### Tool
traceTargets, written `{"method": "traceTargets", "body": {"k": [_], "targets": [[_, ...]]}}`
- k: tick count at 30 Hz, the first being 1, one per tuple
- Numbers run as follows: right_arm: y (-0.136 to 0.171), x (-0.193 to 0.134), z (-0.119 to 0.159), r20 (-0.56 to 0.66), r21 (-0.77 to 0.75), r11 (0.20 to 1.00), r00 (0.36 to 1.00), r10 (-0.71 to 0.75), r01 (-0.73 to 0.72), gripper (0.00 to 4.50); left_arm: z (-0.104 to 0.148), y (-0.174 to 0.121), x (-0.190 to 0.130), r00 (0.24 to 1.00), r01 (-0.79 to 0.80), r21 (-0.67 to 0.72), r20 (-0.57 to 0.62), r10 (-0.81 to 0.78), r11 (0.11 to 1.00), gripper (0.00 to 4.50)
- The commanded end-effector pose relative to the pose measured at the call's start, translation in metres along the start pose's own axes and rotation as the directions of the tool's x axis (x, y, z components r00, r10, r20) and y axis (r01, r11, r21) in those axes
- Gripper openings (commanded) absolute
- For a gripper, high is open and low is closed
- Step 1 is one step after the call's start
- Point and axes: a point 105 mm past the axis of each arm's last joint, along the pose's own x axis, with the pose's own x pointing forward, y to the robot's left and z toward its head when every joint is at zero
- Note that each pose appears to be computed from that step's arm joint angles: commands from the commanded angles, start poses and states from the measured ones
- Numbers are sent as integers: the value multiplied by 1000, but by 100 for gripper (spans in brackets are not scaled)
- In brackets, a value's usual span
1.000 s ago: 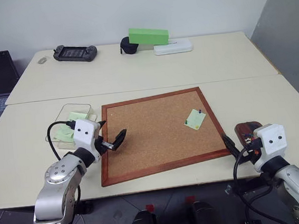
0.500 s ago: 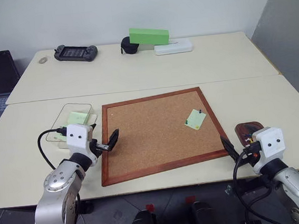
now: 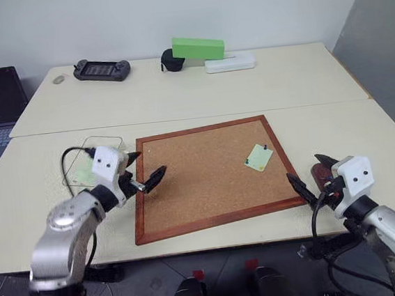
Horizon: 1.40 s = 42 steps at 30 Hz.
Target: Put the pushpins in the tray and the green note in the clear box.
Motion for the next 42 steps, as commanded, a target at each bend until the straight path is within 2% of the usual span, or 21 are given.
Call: {"method": "traceTargets", "body": {"k": [1, 6, 12, 16, 22, 26, 28, 29, 30, 37, 42], "targets": [[3, 3, 13, 24, -23, 990, 990, 137, -136, 448, 16, -14, 10, 975, 220, 51, -7, -220, 974, 450], [6, 12, 16, -9, -44, 958, 960, 282, -282, 448, 20, -26, 27, 910, 414, 196, -74, -407, 889, 450], [-14, 27, 18, -15, -94, 965, 970, 243, -244, 448, 19, -29, 46, 879, 475, 281, -100, -467, 834, 450], [-22, 33, 18, -6, -95, 974, 979, 205, -204, 450, 15, -37, 54, 863, 500, 268, -74, -500, 823, 396], [-19, 37, 15, 2, -93, 976, 980, 198, -197, 450, 13, -45, 63, 869, 483, 240, -12, -495, 842, 281], [-16, 41, 14, 5, -89, 977, 981, 196, -195, 450, 4, -51, 64, 864, 494, 225, -12, -504, 840, 207], [-16, 44, 13, 6, -88, 977, 981, 196, -195, 450, 0, -53, 64, 862, 497, 221, -15, -507, 839, 184], [-16, 45, 13, 7, -88, 977, 980, 196, -195, 450, -1, -53, 65, 862, 498, 220, -16, -507, 839, 156], [-16, 47, 13, 10, -87, 977, 981, 194, -193, 450, -2, -54, 65, 861, 499, 219, -18, -508, 839, 150], [-14, 55, 14, 23, -85, 976, 979, 201, -199, 450, -5, -53, 66, 866, 494, 173, -12, -499, 852, 5], [-10, 69, 11, 31, -69, 978, 979, 201, -199, 450, -26, -56, 69, 867, 499, 127, -53, -496, 857, 5]]}}
